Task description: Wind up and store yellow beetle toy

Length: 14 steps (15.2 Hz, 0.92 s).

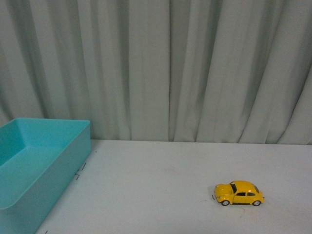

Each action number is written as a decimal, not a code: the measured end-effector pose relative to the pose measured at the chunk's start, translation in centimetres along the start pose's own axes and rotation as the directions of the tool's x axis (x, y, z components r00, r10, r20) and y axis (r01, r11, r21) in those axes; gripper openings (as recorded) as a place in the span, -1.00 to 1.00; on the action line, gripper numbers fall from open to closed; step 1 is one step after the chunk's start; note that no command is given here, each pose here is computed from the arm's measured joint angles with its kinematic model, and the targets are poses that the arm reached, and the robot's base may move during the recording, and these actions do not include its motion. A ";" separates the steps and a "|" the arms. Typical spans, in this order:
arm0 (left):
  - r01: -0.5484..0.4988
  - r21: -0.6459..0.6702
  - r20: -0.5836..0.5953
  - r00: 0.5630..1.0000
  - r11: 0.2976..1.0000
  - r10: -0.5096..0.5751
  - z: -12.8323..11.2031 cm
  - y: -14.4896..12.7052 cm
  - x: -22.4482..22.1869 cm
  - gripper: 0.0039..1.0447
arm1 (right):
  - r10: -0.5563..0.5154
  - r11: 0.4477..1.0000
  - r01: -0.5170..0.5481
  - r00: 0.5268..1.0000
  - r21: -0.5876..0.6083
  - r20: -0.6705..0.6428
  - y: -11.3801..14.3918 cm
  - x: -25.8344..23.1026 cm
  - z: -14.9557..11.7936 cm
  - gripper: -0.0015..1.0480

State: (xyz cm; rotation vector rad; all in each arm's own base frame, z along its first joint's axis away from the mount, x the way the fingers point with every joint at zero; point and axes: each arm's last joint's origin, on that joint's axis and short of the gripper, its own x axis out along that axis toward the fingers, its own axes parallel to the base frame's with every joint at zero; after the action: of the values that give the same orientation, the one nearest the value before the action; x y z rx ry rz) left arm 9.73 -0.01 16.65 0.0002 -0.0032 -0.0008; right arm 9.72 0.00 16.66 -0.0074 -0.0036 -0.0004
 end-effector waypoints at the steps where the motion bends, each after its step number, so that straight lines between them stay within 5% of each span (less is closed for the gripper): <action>1: 0.000 0.000 0.000 1.000 1.000 0.000 0.0 0.0 0.0 0.88 | 0.000 1.000 0.000 1.000 0.000 0.000 0.0 0.0 0.0 0.87; 14: 0.000 0.000 0.000 1.000 1.000 0.000 0.0 0.0 0.0 0.88 | 0.000 1.000 0.000 1.000 0.000 -0.001 0.0 0.0 0.0 0.87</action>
State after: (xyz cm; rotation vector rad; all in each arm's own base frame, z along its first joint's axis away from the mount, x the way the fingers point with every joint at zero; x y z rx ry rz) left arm 9.73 -0.01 16.64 0.0002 -0.0029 -0.0008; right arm 9.73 0.00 16.65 -0.0074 -0.0029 -0.0004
